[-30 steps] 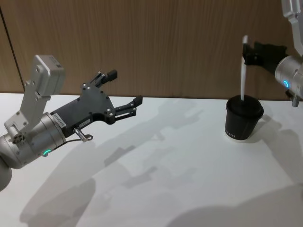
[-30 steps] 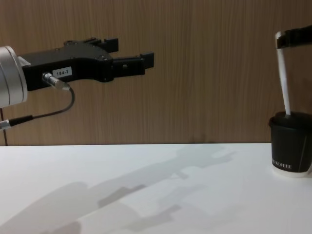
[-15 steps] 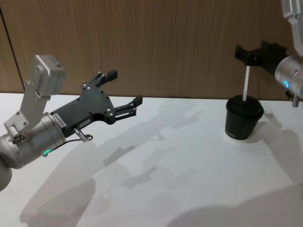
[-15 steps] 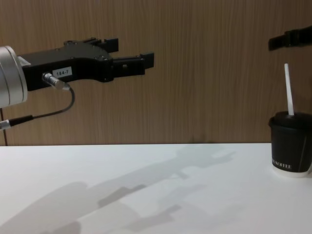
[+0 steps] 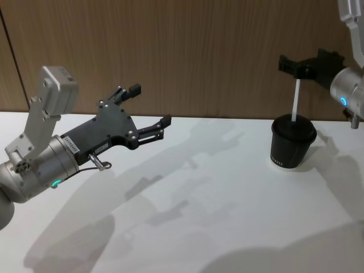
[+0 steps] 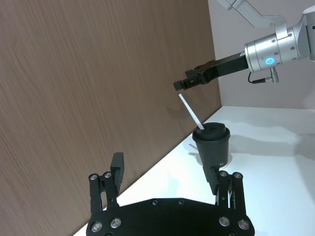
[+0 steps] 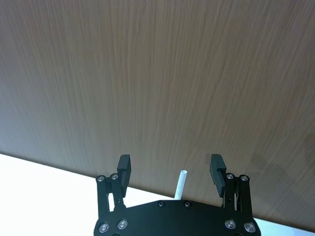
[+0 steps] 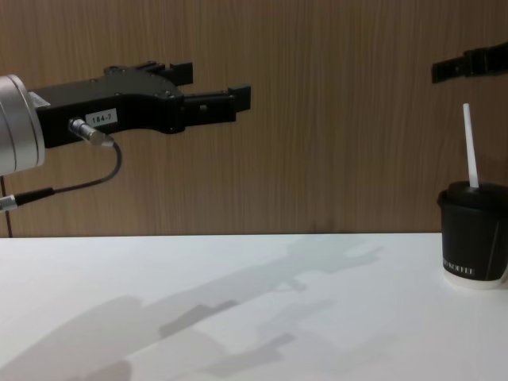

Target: Pick up the straw with one hand, pass it to the other hand, and insert it into the cup.

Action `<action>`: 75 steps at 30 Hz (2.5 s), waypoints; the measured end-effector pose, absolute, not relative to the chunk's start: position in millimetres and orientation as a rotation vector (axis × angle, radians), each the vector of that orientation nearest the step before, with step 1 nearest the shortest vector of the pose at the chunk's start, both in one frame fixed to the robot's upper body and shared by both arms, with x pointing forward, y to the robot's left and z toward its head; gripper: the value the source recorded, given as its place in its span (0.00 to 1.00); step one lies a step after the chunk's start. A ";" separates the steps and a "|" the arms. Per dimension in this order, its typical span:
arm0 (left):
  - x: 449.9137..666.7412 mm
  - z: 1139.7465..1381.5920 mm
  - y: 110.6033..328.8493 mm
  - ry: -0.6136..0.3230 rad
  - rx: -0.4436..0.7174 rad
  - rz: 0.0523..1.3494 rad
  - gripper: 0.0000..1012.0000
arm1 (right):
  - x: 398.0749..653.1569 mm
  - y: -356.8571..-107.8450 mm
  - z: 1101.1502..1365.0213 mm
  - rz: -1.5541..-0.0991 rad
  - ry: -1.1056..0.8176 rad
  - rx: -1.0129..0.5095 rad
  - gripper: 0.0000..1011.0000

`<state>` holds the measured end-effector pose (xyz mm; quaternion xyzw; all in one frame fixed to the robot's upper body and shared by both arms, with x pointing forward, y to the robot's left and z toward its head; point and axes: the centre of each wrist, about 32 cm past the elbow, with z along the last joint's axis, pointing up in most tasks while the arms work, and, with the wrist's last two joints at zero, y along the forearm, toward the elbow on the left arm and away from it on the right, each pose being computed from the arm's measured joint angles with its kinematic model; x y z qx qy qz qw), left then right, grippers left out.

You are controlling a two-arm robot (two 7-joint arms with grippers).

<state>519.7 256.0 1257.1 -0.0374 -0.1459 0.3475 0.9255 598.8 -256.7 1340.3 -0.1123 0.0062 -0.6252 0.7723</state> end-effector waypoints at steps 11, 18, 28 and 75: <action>520.4 1258.3 254.9 -0.302 -0.079 0.714 0.99 | 597.6 -256.9 1338.7 -1.354 -0.001 -0.233 0.99; 524.3 1258.9 251.2 -0.296 -0.093 0.718 0.99 | 592.3 -258.4 1335.4 -1.354 -0.032 -0.212 0.99; 538.0 1259.7 241.0 -0.281 -0.122 0.719 0.99 | 576.4 -264.3 1324.8 -1.364 -0.097 -0.184 0.99; 611.7 1266.6 189.6 -0.265 -0.130 0.661 0.99 | 544.4 -264.1 1295.0 -1.171 -0.138 -0.117 0.99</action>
